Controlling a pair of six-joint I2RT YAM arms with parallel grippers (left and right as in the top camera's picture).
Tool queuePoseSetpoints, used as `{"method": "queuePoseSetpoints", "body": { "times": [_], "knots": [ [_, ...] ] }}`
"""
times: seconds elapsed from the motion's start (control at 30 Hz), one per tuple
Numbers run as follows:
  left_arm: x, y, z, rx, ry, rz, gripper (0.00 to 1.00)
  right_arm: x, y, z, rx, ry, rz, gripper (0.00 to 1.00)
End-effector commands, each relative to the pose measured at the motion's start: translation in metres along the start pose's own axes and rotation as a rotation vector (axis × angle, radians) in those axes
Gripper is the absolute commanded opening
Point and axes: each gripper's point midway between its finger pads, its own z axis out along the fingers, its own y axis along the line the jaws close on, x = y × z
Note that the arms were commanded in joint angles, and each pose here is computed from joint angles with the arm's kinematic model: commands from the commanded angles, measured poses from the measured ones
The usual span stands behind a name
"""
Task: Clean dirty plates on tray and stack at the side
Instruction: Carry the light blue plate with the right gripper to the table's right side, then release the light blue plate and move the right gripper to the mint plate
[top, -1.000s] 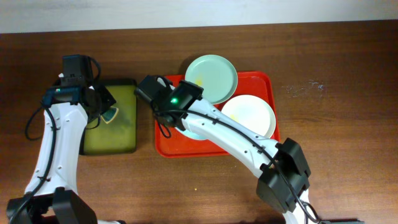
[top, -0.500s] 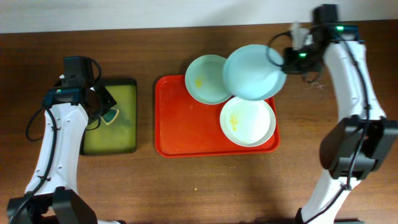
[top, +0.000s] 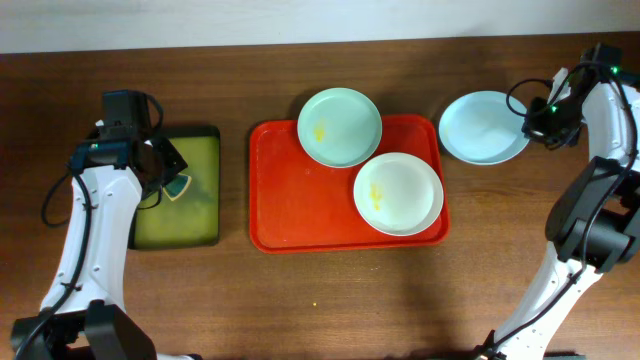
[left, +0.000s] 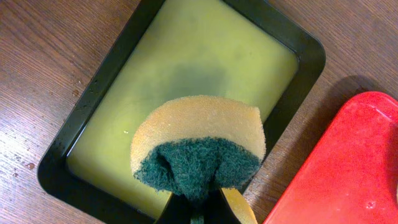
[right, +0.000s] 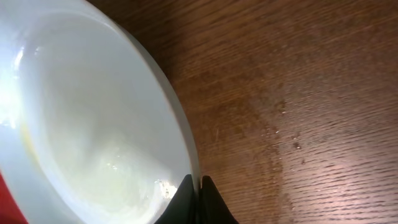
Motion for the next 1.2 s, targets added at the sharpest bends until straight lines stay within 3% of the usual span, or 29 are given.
{"method": "queuePoseSetpoints", "body": {
  "times": [0.0,0.03,0.1,0.17,0.23,0.27,0.43,0.5,0.57,0.6,0.63,0.7,0.77,0.87,0.93,1.0,1.17],
  "knots": [
    [0.001,-0.001,-0.001,0.009,-0.001,-0.010,0.00,-0.007,-0.010,-0.003,0.069,-0.027,0.047,0.12],
    [0.001,-0.001,-0.001,0.009,-0.001,-0.010,0.00,-0.006,-0.006,-0.002,0.051,-0.023,0.045,0.35],
    [0.000,-0.003,-0.001,0.020,-0.004,-0.011,0.00,0.002,0.014,-0.002,-0.061,0.014,-0.021,0.50],
    [0.000,-0.005,-0.001,0.032,-0.001,-0.011,0.00,0.007,0.031,-0.005,-0.161,0.033,-0.015,0.55],
    [0.001,-0.006,-0.001,0.037,0.002,-0.010,0.00,0.009,0.056,-0.024,-0.289,0.026,-0.018,0.95],
    [0.001,-0.006,-0.001,0.037,0.002,-0.010,0.00,0.006,0.067,-0.043,-0.307,-0.010,-0.040,0.99],
    [0.000,-0.006,-0.001,0.039,-0.001,-0.011,0.00,0.016,0.148,-0.149,-0.355,-0.199,-0.241,0.99],
    [0.000,-0.006,-0.001,0.039,-0.001,-0.011,0.00,0.035,0.199,-0.160,-0.421,-0.202,-0.349,0.99],
    [0.000,-0.006,-0.001,0.039,0.000,-0.011,0.00,0.055,0.236,-0.145,-0.421,-0.154,-0.443,1.00],
    [0.000,-0.006,-0.001,0.039,0.000,-0.011,0.00,0.066,0.254,-0.129,-0.398,-0.118,-0.487,0.91],
    [0.000,-0.006,-0.001,0.039,0.000,-0.011,0.00,0.078,0.271,-0.111,-0.374,-0.082,-0.530,0.90],
    [0.002,-0.006,-0.001,0.036,0.005,-0.010,0.00,0.086,0.288,-0.060,-0.215,-0.049,-0.492,0.90],
    [0.002,-0.005,-0.001,0.033,0.009,-0.009,0.00,0.086,0.288,-0.028,-0.088,-0.058,-0.442,0.88],
    [0.002,-0.005,-0.001,0.034,0.008,-0.010,0.00,0.093,0.308,0.015,-0.074,-0.050,-0.494,0.87],
    [0.002,-0.005,-0.001,0.034,0.008,-0.010,0.00,0.083,0.309,0.030,-0.054,-0.085,-0.524,0.81],
    [0.002,-0.005,-0.001,0.034,0.009,-0.010,0.00,0.074,0.311,0.043,-0.062,-0.112,-0.550,0.66],
    [0.002,-0.005,-0.001,0.035,0.007,-0.010,0.00,0.077,0.309,0.069,-0.049,-0.091,-0.573,0.61]
  ]
}}
